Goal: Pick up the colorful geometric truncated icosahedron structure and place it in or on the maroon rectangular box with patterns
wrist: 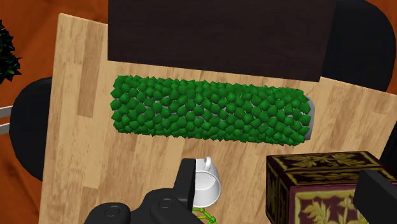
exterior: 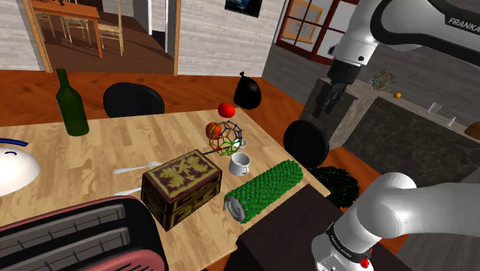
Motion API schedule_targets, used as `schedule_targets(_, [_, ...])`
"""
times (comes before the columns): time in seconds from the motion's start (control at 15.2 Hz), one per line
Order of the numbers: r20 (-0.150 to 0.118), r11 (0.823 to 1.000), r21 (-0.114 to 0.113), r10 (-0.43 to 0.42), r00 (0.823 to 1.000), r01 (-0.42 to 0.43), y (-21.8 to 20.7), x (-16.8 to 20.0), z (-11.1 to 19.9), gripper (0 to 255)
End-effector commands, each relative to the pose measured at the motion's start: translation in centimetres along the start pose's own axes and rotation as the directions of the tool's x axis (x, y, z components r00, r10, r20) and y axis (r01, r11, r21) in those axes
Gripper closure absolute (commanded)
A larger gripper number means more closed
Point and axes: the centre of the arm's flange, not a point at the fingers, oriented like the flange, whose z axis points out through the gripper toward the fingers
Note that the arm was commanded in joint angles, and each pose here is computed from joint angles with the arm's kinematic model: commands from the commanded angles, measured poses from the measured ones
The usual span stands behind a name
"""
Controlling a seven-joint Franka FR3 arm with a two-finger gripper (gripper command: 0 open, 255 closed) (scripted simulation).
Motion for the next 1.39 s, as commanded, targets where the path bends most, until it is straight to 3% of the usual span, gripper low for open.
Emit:
schedule_targets(0.0, [0.0,1.0,0.0,0.0,1.0,0.0,0.0,0.0,0.0,0])
schedule_targets(1.32, [0.044,0.992,-0.107,0.079,0.996,-0.074,3.7,22.3,14.5,0])
